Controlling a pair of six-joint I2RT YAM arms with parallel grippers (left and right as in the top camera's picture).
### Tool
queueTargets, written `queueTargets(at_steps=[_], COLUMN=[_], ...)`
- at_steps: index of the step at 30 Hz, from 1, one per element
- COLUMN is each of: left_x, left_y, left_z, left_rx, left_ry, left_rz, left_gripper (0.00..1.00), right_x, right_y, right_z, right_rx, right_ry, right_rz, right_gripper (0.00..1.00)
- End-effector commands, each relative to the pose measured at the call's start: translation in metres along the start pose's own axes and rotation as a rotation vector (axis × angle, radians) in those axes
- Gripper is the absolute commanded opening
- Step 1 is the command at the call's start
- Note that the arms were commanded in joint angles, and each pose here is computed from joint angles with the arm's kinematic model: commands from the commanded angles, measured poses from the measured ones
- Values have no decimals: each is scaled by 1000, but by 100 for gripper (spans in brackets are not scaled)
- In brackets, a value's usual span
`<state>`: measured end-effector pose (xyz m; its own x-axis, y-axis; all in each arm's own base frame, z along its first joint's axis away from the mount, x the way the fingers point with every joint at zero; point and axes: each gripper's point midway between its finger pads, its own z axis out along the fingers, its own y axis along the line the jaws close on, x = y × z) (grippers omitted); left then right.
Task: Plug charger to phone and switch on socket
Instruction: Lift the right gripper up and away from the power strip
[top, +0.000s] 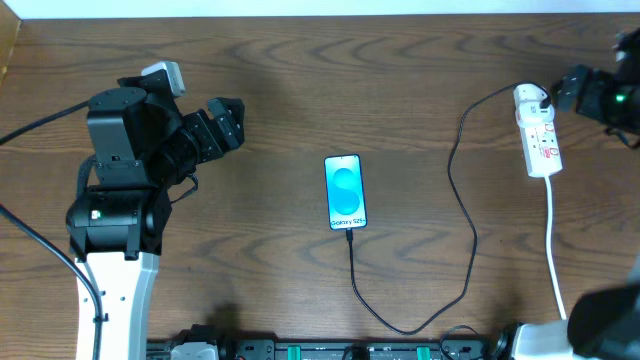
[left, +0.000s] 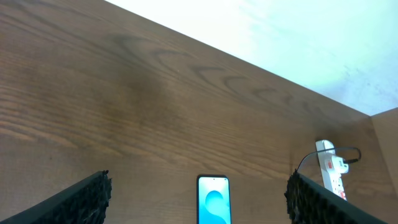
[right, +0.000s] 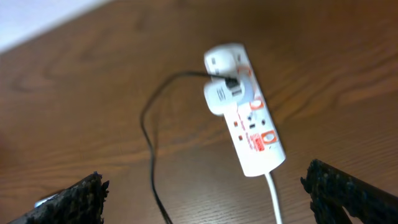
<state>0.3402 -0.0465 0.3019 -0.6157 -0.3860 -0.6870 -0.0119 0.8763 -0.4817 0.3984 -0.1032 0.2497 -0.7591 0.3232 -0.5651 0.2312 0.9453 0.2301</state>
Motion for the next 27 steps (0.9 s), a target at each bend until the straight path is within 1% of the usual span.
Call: queueTargets(at_steps=[1, 6, 27], left_x=[-4, -4, -4], left_y=[0, 0, 0], left_z=[-3, -3, -3], left_rx=[-4, -4, -4], left_ry=[-15, -15, -15], left_rz=[19, 19, 19], left_gripper=[90, 89, 89], right_x=[-7, -10, -8], right_y=[7, 12, 12], right_z=[-28, -46, -46], right_rx=[2, 0, 1], right_ry=[-68, -112, -106], right_rz=[-3, -15, -13], right_gripper=[99, 99, 99])
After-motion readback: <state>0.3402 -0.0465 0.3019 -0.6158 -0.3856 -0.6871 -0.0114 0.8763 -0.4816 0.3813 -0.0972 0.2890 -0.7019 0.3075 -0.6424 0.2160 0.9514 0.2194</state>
